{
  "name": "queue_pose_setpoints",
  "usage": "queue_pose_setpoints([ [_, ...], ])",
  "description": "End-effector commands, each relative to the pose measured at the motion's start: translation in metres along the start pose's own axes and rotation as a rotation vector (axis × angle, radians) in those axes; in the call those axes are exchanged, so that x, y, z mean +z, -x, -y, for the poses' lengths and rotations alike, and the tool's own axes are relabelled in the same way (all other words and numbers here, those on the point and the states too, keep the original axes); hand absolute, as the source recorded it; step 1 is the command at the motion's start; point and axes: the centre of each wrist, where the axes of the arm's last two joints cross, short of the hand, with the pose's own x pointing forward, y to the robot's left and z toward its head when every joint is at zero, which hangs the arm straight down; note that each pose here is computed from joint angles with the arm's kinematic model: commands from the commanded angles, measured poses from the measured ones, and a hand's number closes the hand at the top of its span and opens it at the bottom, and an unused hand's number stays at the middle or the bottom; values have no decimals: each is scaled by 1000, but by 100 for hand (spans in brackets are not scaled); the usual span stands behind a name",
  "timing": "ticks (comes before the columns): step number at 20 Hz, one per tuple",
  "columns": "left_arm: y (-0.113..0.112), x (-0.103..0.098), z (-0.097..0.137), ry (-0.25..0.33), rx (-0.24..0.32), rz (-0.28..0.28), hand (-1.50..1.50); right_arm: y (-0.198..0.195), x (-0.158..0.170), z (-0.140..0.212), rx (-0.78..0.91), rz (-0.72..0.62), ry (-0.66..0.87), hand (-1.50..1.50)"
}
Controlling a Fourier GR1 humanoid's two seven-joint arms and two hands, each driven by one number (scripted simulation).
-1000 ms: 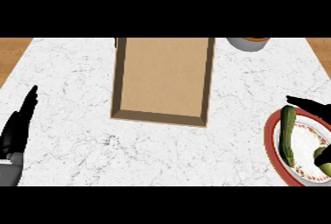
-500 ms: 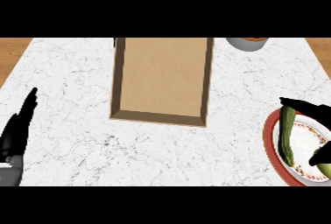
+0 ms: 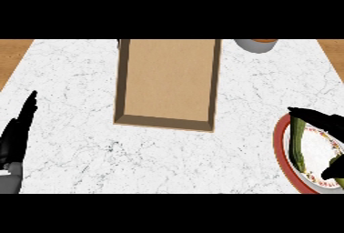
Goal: Pick the squash from the plate and place it in the cardboard box
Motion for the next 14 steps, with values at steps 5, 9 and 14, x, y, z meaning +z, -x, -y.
queue_pose_setpoints([
  [5, 8, -9, -9, -4, 0, 10, 0, -9, -13, -33, 14, -92, -76, -150],
  [9, 4, -10, 0, -1, -6, 3, 0, 13, -5, -50, 9, -110, -82, -150],
  [14, -13, -1, 8, 12, 16, -5, 0, -5, -45, -50, 92, -89, 160, 150],
])
